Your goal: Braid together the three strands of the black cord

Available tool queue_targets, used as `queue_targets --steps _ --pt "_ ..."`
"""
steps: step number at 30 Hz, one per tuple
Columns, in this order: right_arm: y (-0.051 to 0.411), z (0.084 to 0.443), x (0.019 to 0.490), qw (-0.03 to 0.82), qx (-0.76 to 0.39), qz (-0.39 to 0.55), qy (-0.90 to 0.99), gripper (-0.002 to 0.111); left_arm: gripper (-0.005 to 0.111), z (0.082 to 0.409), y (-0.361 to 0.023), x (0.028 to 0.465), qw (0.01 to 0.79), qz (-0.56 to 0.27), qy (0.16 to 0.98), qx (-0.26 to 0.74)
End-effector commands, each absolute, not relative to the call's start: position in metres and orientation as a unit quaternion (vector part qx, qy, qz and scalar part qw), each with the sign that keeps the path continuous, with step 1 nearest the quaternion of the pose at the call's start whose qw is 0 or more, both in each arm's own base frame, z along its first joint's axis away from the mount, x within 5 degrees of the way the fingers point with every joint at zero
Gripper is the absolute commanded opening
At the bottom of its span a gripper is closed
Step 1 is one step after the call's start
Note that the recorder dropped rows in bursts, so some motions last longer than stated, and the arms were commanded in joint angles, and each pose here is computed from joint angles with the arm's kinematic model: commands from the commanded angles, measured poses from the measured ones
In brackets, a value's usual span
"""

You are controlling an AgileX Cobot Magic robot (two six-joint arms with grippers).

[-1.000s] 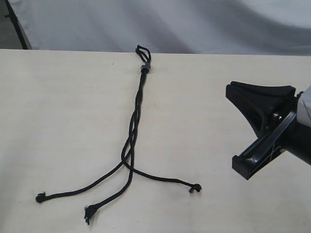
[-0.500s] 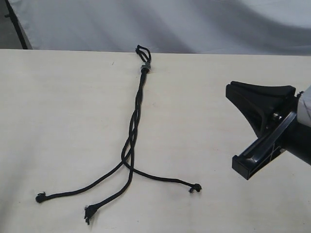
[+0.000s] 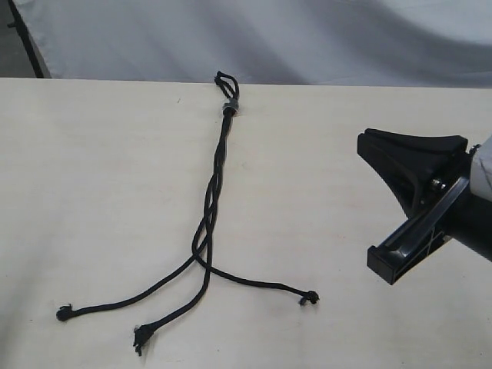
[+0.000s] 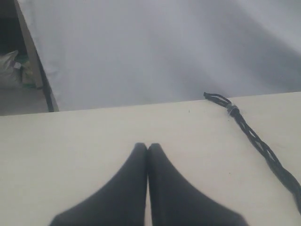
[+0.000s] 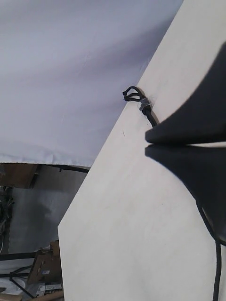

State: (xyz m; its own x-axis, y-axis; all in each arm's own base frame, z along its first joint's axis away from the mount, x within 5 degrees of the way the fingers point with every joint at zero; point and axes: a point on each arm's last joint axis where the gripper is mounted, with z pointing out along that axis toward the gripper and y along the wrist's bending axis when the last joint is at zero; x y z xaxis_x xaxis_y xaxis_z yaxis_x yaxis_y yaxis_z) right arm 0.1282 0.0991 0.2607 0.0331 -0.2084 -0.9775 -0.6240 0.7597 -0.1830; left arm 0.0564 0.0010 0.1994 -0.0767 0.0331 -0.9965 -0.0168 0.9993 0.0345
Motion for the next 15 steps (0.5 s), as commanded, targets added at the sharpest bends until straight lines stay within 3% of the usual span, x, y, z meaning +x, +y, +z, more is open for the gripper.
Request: queue_targets --steps 1,15 --pt "0.0976 0.2612 0.1278 0.654 -0.306 0.158 0.674 0.000 0.000 0.1968 0.0009 0.0561 0.673 0.014 0.739 0.001" --pt "0.0976 0.2612 0.1278 0.654 -0.306 0.158 0.674 0.000 0.000 0.1922 0.0007 0.0555 0.654 0.004 0.756 -0.008"
